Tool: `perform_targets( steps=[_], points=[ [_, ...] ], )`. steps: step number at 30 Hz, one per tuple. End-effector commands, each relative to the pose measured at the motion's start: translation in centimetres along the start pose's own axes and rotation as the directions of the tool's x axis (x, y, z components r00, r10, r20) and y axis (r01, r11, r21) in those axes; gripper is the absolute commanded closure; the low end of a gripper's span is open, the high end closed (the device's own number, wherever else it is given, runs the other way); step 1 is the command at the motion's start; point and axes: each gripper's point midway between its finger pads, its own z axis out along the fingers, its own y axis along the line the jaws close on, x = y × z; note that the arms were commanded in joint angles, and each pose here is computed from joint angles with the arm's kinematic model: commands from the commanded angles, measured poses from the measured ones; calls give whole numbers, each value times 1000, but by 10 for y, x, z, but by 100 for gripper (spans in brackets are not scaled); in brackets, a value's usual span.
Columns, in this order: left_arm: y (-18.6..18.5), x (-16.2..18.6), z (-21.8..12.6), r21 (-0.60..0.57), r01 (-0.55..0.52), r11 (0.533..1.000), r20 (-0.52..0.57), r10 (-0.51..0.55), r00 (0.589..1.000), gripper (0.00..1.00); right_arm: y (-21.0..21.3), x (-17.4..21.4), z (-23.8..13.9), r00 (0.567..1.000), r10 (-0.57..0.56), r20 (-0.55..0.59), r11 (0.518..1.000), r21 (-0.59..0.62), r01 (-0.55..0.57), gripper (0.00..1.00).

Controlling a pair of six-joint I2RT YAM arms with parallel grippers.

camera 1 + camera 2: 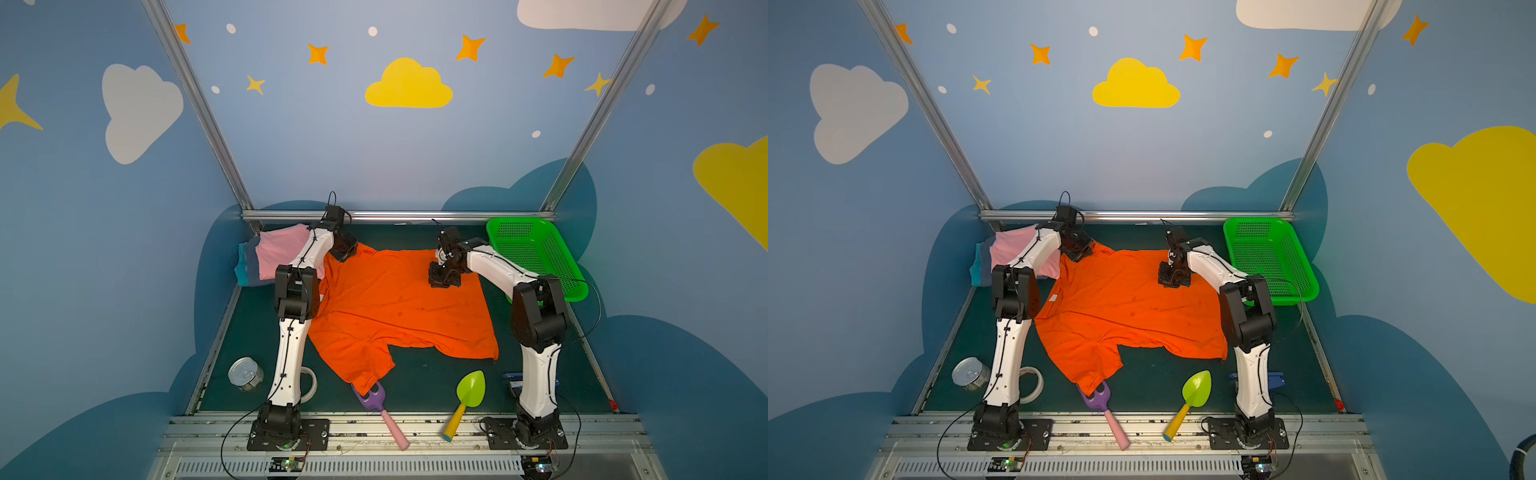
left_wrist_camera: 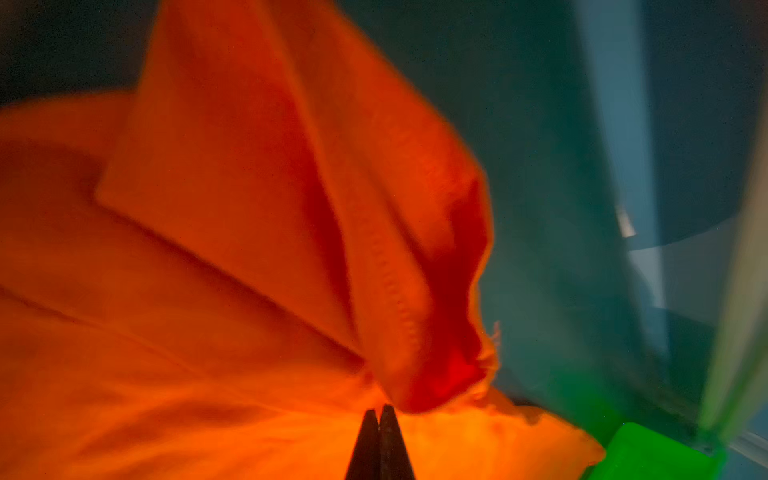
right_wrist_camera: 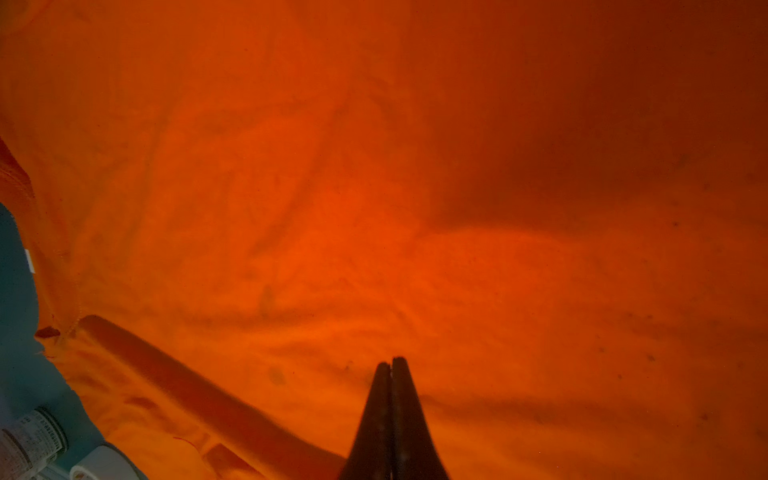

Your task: Fold and stack the t-shirts

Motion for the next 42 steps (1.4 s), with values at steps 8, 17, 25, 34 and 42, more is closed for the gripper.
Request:
perform_targets(
  steps=[8,17,25,34,42],
  points=[
    [3,11,0,-72,-66,995,19,67,998,96,-6,9,3,999,4,-45,1000,12,-3,100],
    [6,-43,16,-180,-76,981,224,116,968,96,-2,19,11,996,13,-87,1000,-17,-15,100],
    [-19,-61,34,-51,-74,996,296,86,951,91,25,82,21,979,-55,-194,997,-60,45,100],
    [-52,-71,59,176,4,984,302,-58,952,84,11,179,39,905,-151,-398,977,80,198,100],
    [-72,-95,38,328,72,942,301,-176,937,82,-11,223,46,859,-109,-500,973,123,195,100]
  ],
)
